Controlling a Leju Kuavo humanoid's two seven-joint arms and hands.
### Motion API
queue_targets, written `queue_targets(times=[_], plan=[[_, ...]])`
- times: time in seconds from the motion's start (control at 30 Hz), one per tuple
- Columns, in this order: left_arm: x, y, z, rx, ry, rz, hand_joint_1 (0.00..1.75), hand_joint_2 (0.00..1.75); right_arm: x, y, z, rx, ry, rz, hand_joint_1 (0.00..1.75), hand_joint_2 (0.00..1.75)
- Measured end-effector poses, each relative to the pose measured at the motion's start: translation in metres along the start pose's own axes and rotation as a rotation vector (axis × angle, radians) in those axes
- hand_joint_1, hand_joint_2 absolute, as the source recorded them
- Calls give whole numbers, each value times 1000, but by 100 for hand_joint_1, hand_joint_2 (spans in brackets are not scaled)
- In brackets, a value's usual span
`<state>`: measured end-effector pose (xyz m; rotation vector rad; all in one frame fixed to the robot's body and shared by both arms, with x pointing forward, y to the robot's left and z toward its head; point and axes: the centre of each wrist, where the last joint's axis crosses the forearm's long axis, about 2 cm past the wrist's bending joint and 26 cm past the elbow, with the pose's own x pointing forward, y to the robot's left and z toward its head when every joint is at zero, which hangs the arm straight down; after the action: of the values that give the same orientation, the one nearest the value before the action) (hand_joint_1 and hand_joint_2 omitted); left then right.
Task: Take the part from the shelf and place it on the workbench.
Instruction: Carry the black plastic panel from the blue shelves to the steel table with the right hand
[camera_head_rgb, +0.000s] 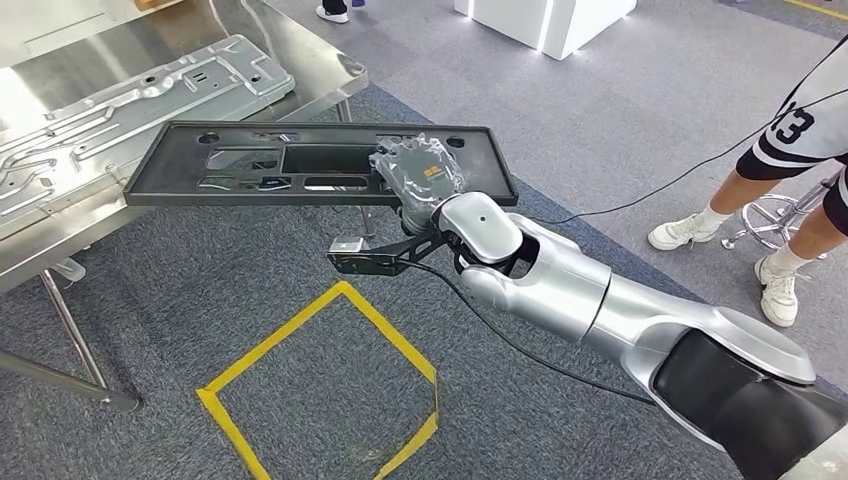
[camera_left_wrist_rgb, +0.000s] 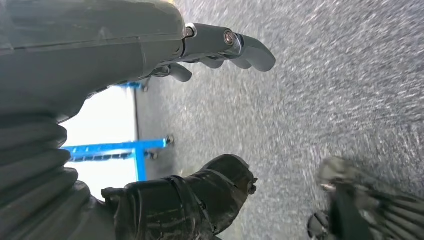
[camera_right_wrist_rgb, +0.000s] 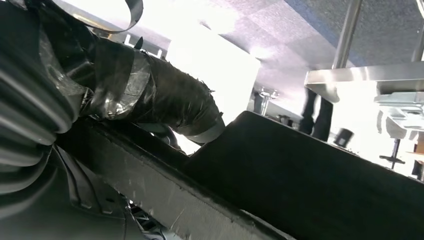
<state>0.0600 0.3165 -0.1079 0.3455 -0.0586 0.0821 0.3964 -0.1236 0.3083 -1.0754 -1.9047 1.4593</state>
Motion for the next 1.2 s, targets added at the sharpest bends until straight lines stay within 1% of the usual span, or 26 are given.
queue_targets(times=[0.17,0.4,0.5,0.9,1.07,1.2], plan=[[-3,0,0,-2,4,-5,0,175,0,1,0,0,2,6,175,175],[0,0,0,-3,-1,-5,0,175,0,0,-1,-4,0,8,175,175],[1,0,0,-3,-3,-5,0,175,1,4,1,6,3,4,175,175],[1,-1,0,-7,-5,-5,0,175,0,3,0,15,5,15,175,175],[-1,-1,0,-2,0,-7,0,175,1,7,3,28,7,10,175,175],[0,-1,0,0,-3,-7,0,175,1,6,2,25,9,15,175,175]])
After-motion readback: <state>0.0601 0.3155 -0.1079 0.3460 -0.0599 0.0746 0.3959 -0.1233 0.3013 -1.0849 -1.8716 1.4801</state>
